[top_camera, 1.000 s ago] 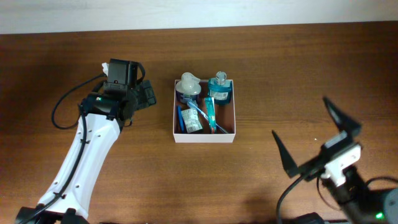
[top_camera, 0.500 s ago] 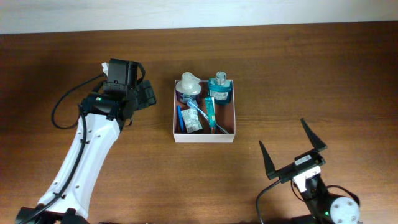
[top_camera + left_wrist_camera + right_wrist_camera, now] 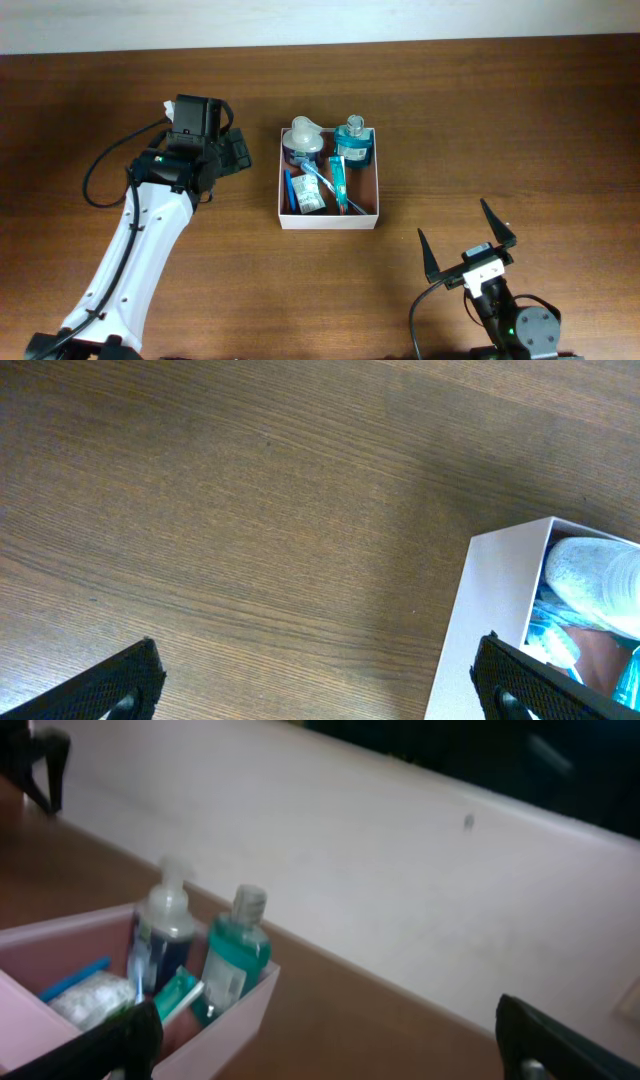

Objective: Pack container

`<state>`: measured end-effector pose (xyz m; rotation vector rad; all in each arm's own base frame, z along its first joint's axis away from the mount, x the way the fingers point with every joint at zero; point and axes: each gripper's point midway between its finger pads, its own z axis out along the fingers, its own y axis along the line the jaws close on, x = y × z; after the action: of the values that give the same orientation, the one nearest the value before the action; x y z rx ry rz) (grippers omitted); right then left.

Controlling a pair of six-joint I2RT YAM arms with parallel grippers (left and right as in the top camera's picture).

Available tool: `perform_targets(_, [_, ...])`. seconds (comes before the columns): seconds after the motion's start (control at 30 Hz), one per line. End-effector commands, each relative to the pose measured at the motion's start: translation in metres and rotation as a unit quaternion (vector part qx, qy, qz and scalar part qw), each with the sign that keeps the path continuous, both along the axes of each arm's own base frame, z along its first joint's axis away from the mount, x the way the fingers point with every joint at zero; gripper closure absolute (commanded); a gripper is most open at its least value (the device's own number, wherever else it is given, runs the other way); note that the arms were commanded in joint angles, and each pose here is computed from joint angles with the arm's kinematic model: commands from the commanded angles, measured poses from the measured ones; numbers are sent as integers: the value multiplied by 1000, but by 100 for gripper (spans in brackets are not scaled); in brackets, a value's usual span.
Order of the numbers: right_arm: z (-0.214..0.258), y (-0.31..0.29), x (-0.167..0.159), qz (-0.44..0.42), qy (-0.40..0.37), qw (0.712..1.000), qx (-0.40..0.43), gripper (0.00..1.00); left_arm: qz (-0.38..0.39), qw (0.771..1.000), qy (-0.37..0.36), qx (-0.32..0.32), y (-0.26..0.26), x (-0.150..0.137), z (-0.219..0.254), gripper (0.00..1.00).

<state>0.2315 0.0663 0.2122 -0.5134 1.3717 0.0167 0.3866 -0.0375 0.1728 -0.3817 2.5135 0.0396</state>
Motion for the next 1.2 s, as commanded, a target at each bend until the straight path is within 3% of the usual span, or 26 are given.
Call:
perform_targets(0.0, [-14,-10,5,-30,23,999,1,2,6,1000,1,5,4,1,-1,1])
perform_targets(0.3, [-51,-15,8,-45,83,996,-4,1,6,1000,1,5,4,1,-1,1])
perform_targets(1.17, [-51,-14,8,-42,83,996,-4,1,7,1000,1,5,4,1,-1,1])
